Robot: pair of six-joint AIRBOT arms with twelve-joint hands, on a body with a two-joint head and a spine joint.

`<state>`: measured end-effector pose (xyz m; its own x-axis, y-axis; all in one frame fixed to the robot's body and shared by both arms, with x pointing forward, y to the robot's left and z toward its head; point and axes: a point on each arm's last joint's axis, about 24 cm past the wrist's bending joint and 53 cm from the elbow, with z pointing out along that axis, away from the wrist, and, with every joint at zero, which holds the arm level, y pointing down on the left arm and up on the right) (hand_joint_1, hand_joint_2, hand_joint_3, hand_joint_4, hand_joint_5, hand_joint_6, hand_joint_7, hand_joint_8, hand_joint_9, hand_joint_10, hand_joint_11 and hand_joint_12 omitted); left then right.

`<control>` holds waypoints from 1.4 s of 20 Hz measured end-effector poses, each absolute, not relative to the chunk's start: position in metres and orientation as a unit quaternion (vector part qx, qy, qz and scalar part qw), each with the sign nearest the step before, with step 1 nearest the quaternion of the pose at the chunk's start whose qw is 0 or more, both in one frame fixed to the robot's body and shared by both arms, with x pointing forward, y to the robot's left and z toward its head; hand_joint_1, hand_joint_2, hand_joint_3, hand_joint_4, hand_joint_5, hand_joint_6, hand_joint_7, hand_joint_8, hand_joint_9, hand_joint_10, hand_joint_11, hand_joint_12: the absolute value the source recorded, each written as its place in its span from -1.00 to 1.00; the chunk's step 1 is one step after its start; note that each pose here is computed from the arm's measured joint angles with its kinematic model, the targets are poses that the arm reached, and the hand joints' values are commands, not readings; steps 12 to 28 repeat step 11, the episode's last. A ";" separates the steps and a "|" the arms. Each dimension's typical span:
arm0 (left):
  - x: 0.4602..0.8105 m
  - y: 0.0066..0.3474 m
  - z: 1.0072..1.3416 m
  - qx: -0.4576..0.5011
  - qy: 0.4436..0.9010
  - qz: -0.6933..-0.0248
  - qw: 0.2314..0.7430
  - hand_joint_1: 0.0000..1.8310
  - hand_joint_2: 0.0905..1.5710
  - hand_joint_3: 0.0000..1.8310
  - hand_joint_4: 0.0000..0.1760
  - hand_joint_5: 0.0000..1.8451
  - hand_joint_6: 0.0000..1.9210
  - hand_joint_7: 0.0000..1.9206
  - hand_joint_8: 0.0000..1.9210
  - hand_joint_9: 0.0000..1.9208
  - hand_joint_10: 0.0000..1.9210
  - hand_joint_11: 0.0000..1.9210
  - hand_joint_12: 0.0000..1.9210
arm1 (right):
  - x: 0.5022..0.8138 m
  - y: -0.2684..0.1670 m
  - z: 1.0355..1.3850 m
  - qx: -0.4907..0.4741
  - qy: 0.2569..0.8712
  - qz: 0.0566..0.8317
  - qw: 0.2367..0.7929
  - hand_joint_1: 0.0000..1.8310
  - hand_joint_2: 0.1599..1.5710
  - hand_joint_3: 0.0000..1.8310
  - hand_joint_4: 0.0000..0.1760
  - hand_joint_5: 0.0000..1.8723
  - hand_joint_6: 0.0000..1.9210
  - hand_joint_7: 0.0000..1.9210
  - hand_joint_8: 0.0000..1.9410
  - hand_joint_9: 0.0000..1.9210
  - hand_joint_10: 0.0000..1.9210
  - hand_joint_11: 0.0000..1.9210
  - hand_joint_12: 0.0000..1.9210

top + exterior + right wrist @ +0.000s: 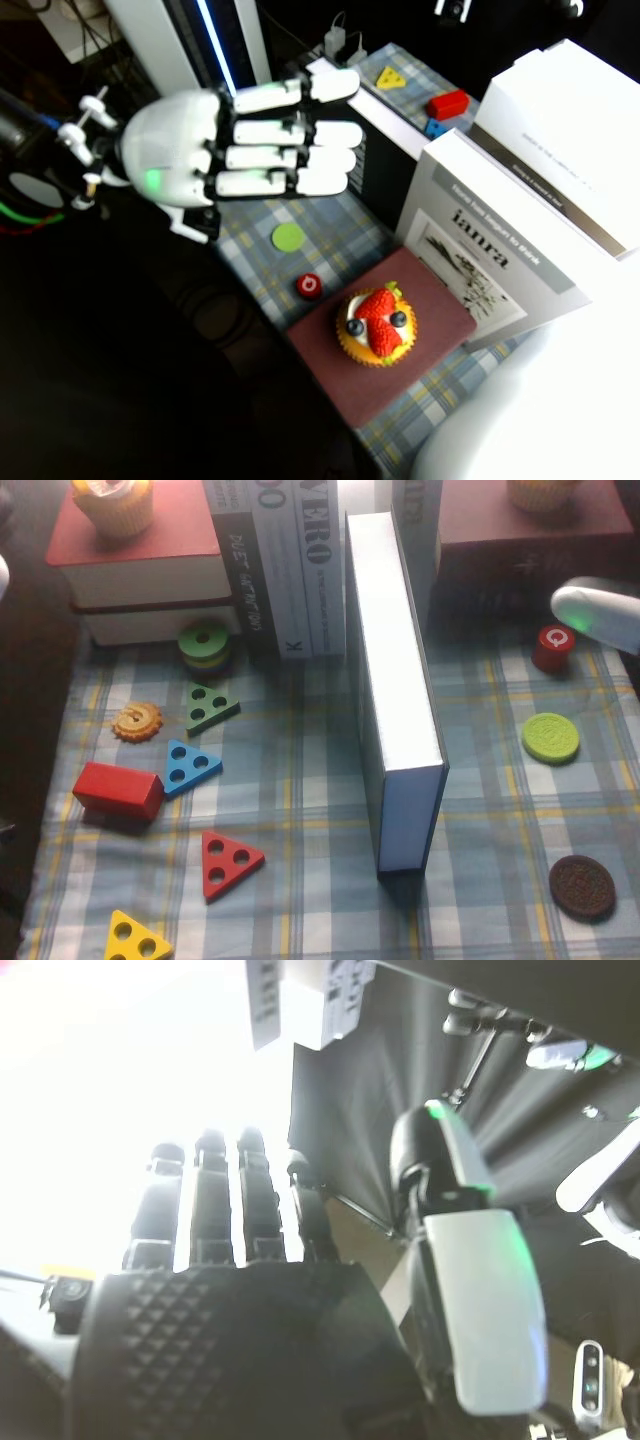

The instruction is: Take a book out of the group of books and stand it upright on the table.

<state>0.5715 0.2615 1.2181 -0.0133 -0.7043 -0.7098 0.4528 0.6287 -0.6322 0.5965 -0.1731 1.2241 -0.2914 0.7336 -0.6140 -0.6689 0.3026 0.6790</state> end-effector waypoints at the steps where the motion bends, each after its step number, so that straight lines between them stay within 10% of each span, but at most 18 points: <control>1: 0.571 0.252 1.227 -0.094 0.566 -0.434 0.694 -0.57 0.66 -0.98 0.15 -0.99 -1.00 -0.92 -1.00 -0.84 -1.00 -0.94 -0.90 | 0.590 -0.178 1.229 0.030 0.534 0.593 0.602 -0.35 0.51 -0.98 -0.38 -0.95 -1.00 -0.66 -1.00 -0.60 -1.00 -0.99 -0.18; 2: 0.569 0.240 1.239 -0.075 0.551 -0.454 0.697 -0.68 0.65 -0.99 0.47 -1.00 -1.00 -0.95 -1.00 -0.95 -1.00 -0.99 -0.96 | 0.585 -0.188 1.236 0.034 0.518 0.593 0.616 -0.40 0.61 -0.98 0.00 -0.99 -1.00 -0.70 -1.00 -0.62 -1.00 -1.00 -0.21; 4: 0.565 0.222 1.265 -0.042 0.516 -0.485 0.705 -0.76 0.73 -0.99 -0.08 -0.78 -0.97 -0.95 -1.00 -0.97 -1.00 -0.99 -0.97 | 0.578 -0.204 1.251 0.050 0.489 0.582 0.648 -0.34 0.66 -0.99 0.46 -0.78 -0.94 -0.74 -1.00 -0.71 -1.00 -1.00 -0.47; 5: 0.562 0.214 1.282 -0.027 0.490 -0.500 0.714 -0.80 0.69 -1.00 0.12 -0.73 -0.98 -0.95 -1.00 -0.97 -1.00 -1.00 -0.99 | 0.575 -0.203 1.264 0.041 0.473 0.573 0.668 -0.19 0.66 -1.00 -0.45 -0.59 -0.96 -0.69 -1.00 -0.69 -1.00 -1.00 -0.53; 6: 0.558 0.210 1.294 -0.013 0.470 -0.510 0.720 -0.52 0.61 -1.00 0.11 -0.31 -0.92 -0.61 -0.99 -0.78 -0.99 -0.98 -0.99 | 0.569 -0.198 1.275 0.023 0.456 0.580 0.675 0.15 0.44 -1.00 -0.96 -0.48 -0.95 -0.68 -1.00 -0.70 -0.99 -1.00 -0.33; 7: 0.556 0.208 1.297 -0.006 0.464 -0.513 0.722 -0.52 0.61 -1.00 0.11 -0.31 -0.92 -0.61 -0.99 -0.78 -0.99 -0.98 -0.99 | 0.562 -0.193 1.279 0.009 0.447 0.589 0.673 0.15 0.44 -1.00 -0.96 -0.48 -0.95 -0.68 -1.00 -0.70 -0.99 -1.00 -0.33; 8: 0.556 0.206 1.298 -0.005 0.461 -0.517 0.722 -0.47 0.64 -0.99 -0.21 -0.59 -0.98 -0.67 -1.00 -0.71 -0.97 -0.85 -0.93 | 0.557 -0.186 1.279 -0.006 0.447 0.598 0.666 0.20 0.47 -1.00 -1.00 -0.20 0.04 -0.55 -0.99 -0.61 -0.98 -1.00 -0.11; 9: 0.559 0.205 1.300 -0.007 0.459 -0.518 0.722 -0.48 0.65 -1.00 -0.40 -0.63 -1.00 -0.63 -1.00 -0.64 -0.98 -0.80 -0.92 | 0.557 -0.180 1.280 -0.010 0.447 0.602 0.662 0.24 0.43 -1.00 -1.00 -0.09 0.16 -0.47 -0.98 -0.55 -0.97 -1.00 0.00; 10: 0.560 0.205 1.303 -0.012 0.455 -0.523 0.721 -0.51 0.67 -0.99 -0.83 -0.60 -0.99 -0.65 -1.00 -0.68 -1.00 -0.80 -0.93 | 0.556 -0.178 1.284 -0.009 0.444 0.604 0.661 0.29 0.33 -1.00 -1.00 -0.48 0.29 -0.50 -0.99 -0.51 -0.97 -1.00 -0.09; 11: 0.559 0.207 1.309 -0.016 0.447 -0.533 0.718 -0.63 0.67 -0.99 -1.00 -0.60 -0.99 -0.64 -0.99 -0.70 -1.00 -0.84 -0.94 | 0.554 -0.180 1.292 -0.008 0.440 0.604 0.664 0.25 0.33 -1.00 -1.00 -0.60 0.06 -0.52 -1.00 -0.52 -0.98 -1.00 -0.17; 28: 0.559 0.207 1.309 -0.016 0.447 -0.533 0.718 -0.63 0.67 -0.99 -1.00 -0.60 -0.99 -0.64 -0.99 -0.70 -1.00 -0.84 -0.94 | 0.554 -0.180 1.292 -0.008 0.440 0.604 0.664 0.25 0.33 -1.00 -1.00 -0.60 0.06 -0.52 -1.00 -0.52 -0.98 -1.00 -0.17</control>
